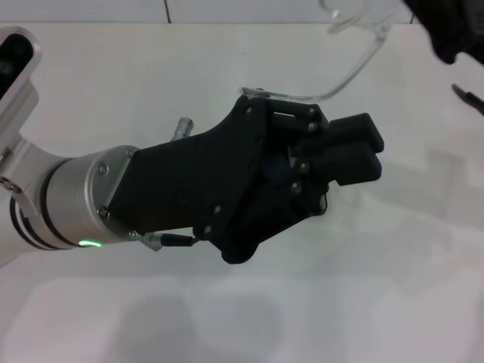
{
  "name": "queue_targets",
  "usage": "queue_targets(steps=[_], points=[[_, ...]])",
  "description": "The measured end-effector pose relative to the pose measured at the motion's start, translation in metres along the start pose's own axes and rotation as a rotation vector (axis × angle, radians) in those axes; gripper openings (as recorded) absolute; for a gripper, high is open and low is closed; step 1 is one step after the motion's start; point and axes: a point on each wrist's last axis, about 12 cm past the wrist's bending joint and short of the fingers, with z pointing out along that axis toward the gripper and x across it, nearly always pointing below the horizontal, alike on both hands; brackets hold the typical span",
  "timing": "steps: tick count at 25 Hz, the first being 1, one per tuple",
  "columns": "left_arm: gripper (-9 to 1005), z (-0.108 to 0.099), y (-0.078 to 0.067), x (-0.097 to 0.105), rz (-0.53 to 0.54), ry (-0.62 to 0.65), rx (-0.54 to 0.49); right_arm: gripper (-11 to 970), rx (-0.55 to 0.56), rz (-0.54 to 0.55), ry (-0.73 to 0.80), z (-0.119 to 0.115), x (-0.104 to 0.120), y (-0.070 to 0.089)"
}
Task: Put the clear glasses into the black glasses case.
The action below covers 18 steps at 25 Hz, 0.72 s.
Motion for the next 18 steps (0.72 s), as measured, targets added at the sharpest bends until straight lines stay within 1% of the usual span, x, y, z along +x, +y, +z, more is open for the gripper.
queue_targets(steps=[4, 10, 18], points=[[112, 0.000, 0.002, -0.001, 0.007, -0.005, -0.020, 68, -0.020, 0.009, 0.045, 0.005, 0.005, 0.000], [112, -0.004, 0.007, 0.001, 0.009, -0.004, -0.083, 68, -0.046, 0.013, 0.086, 0.009, 0.009, 0.001], [112, -0.015, 0.011, -0.001, 0.013, -0.039, -0.193, 68, -0.055, 0.018, 0.125, 0.011, 0.015, 0.001]])
